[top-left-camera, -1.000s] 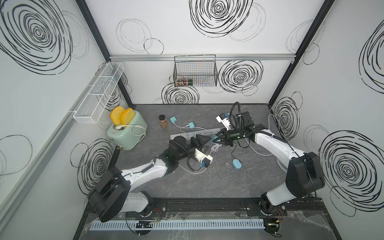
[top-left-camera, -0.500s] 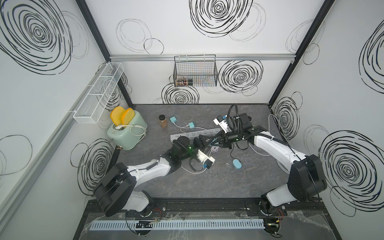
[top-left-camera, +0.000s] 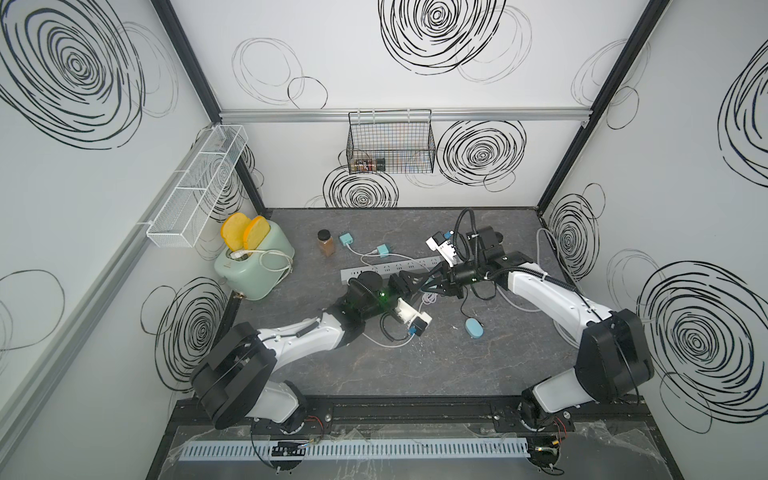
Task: Charge the bluetooth headset
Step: Pick up the plug from the center of the board.
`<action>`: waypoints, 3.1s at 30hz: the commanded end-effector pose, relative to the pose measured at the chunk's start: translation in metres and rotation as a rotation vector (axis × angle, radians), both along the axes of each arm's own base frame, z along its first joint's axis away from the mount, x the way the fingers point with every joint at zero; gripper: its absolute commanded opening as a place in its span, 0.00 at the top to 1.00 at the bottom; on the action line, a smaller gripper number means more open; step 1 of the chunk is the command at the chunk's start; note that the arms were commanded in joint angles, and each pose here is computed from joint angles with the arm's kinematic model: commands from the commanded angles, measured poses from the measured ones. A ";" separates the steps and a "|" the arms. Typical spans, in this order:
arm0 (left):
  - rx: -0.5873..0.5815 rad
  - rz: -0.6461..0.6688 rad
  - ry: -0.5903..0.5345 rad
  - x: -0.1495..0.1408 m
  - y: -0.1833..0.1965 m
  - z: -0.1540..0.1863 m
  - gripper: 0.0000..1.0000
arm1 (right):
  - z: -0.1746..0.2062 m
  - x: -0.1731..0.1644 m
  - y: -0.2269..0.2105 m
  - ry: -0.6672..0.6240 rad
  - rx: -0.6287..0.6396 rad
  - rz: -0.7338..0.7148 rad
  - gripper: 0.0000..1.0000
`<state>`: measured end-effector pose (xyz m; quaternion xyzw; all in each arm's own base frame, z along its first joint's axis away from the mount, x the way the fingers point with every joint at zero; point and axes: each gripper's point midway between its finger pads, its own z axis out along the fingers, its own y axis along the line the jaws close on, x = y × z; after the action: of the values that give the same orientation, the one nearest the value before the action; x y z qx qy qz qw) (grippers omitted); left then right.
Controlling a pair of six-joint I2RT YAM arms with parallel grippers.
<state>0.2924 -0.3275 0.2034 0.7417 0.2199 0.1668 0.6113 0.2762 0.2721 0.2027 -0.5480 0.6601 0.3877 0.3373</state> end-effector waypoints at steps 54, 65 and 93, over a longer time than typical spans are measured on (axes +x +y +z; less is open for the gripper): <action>-0.920 0.377 0.998 0.015 0.022 0.040 0.75 | 0.048 -0.002 -0.030 0.564 0.445 -0.684 0.47; -0.921 0.353 1.029 0.009 0.019 0.039 0.77 | 0.045 -0.007 -0.014 0.614 0.445 -0.593 0.52; -0.956 0.230 1.121 -0.001 -0.004 0.042 0.53 | 0.048 0.013 -0.015 0.553 0.445 -0.523 0.90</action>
<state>0.2976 -0.3208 0.2171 0.3543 0.6598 -0.2412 0.6173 0.2828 0.2602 0.2330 -0.1113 0.7608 0.5617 0.3054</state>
